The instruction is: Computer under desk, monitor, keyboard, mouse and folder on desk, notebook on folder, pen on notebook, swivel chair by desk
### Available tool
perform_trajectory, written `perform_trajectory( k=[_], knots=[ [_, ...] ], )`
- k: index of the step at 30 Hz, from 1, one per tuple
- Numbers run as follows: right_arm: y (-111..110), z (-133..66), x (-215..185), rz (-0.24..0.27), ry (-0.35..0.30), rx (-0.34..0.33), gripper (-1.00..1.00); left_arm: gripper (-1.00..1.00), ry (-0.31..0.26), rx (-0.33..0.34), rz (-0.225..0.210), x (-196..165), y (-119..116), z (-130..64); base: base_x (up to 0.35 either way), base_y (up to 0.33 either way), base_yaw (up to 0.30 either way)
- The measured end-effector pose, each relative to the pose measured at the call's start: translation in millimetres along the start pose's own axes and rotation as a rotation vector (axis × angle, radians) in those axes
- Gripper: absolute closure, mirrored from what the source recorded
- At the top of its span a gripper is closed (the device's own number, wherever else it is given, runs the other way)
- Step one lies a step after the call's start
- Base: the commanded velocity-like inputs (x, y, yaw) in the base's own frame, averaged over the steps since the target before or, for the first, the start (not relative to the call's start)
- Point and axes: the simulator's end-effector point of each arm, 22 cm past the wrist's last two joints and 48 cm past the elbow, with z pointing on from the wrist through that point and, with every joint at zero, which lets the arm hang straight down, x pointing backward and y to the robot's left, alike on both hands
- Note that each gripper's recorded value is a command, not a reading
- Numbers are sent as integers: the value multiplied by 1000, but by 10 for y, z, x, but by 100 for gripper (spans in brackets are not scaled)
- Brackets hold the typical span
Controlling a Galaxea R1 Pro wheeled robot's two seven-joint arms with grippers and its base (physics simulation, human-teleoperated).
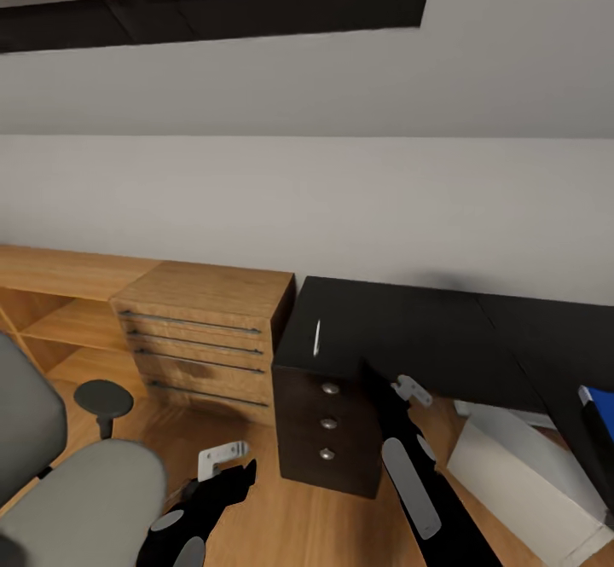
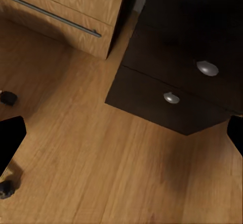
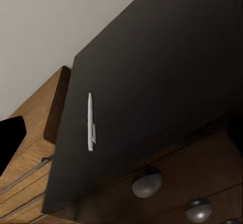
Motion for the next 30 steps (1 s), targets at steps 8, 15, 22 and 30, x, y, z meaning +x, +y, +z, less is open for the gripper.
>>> perform_trajectory(
  k=[8, 15, 22, 30],
  knots=[
    [3, -3, -24, -2, -4, -2, -100, -100, -2, 2, 1, -5, -14, -7, 322, -36, 233],
    [-7, -1, -44, -5, -7, -2, -100, -100, -1, 3, 1, -5, -15, -7, 323, -81, 26],
    [-7, 1, -51, -7, -7, -6, -100, -100, -2, 2, 1, -7, -10, -7, 323, -83, 0],
    [-10, 4, -104, -96, -31, -7, -100, -100, -3, -3, 2, -15, 19, 0, 220, -34, 0]
  ],
)
